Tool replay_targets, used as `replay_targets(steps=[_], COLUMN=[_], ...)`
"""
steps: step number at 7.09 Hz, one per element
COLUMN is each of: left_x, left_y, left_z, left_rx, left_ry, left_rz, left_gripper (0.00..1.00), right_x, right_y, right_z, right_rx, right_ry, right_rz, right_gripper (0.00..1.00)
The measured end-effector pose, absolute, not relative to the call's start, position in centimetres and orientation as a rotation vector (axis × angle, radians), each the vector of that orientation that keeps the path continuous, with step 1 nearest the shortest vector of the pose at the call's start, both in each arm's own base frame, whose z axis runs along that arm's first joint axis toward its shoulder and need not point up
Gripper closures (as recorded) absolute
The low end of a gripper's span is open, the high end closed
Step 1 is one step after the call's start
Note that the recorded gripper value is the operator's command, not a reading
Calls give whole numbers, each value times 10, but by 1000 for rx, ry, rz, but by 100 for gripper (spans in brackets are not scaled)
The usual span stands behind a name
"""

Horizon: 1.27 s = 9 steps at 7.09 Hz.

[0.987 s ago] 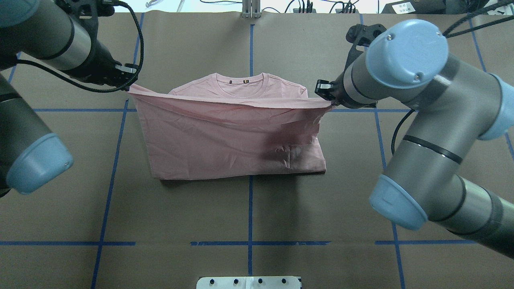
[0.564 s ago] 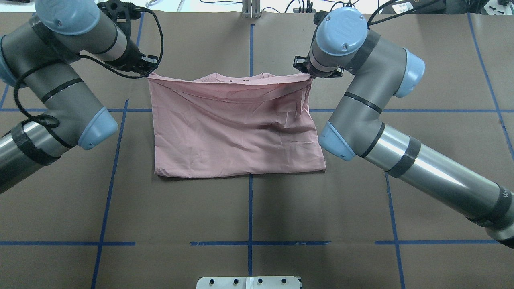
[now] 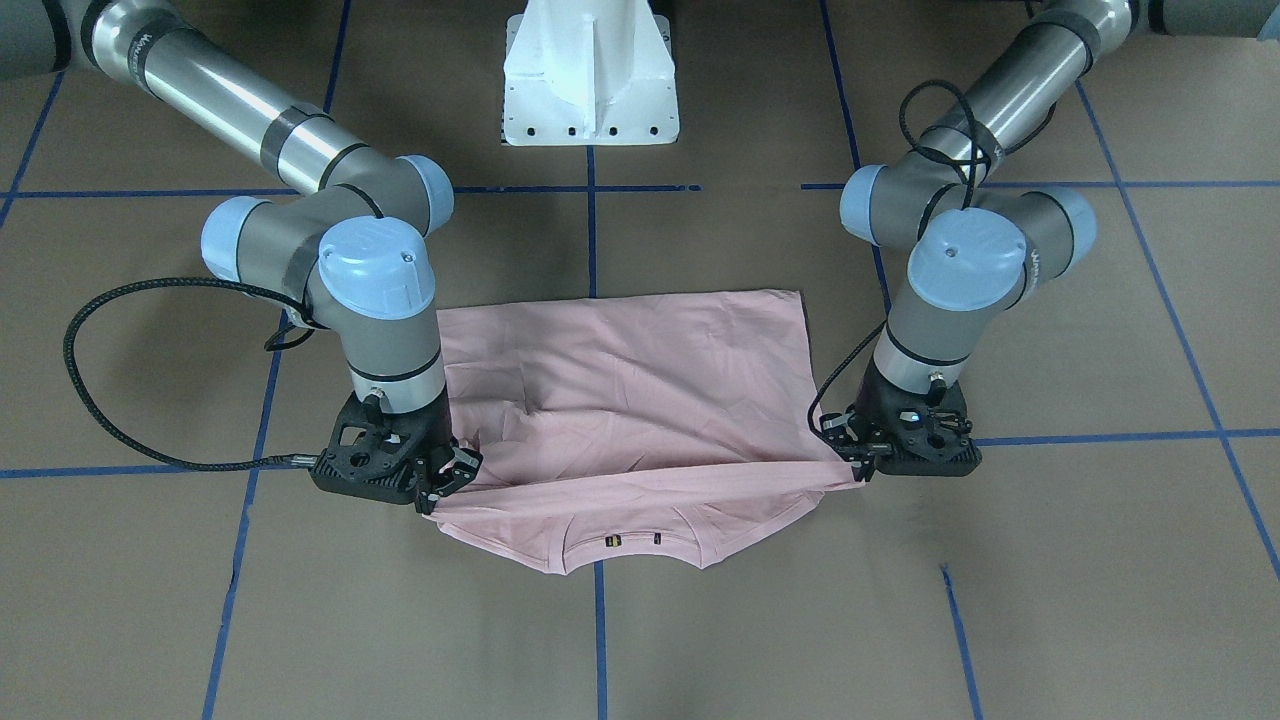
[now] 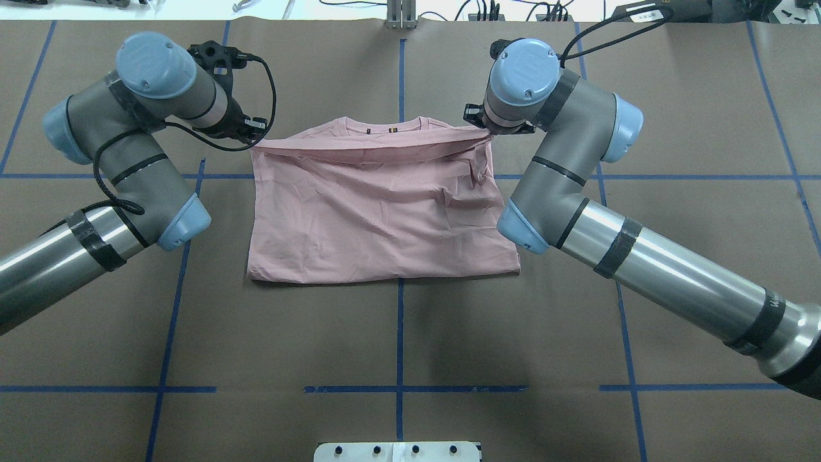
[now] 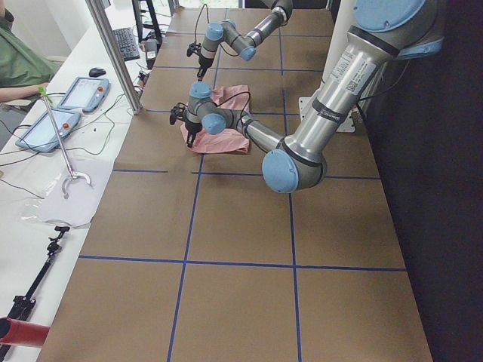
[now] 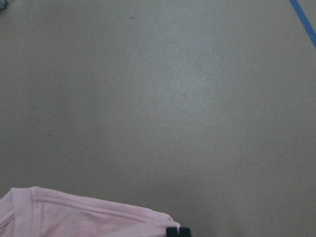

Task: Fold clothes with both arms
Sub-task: 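Lay the hem down near the collar and open both grippers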

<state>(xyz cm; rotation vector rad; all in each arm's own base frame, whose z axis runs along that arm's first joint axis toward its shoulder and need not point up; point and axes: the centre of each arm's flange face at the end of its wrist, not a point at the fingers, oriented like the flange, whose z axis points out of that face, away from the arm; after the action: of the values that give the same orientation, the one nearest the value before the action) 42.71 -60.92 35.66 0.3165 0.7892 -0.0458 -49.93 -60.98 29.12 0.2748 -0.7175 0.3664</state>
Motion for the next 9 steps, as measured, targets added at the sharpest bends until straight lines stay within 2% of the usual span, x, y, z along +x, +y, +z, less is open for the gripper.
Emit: replay_targets(steps=[2,5,6,7,9], left_x=[422,373,368,374,409], left_y=[-594,-524,-492,-464,-421], left_z=[346,347,362,375,384], left_rx=[348,389,367,334,254], left_ry=[816,877,890,909,941], left_rz=[-22,45,42,3,-107], left_gripper=[0,1,38,47,47], right_x=[-499,-414,-392,-383,-378], right_y=[-608,-605,-596,-592,-590], right_z=[285,297,304,307,308], right_rx=[300,322,337,344,349], right_ry=[-719,-786,-794,-798,-798], right_rz=[301,80,37,22,17], right_gripper=[0,0,0,0,0])
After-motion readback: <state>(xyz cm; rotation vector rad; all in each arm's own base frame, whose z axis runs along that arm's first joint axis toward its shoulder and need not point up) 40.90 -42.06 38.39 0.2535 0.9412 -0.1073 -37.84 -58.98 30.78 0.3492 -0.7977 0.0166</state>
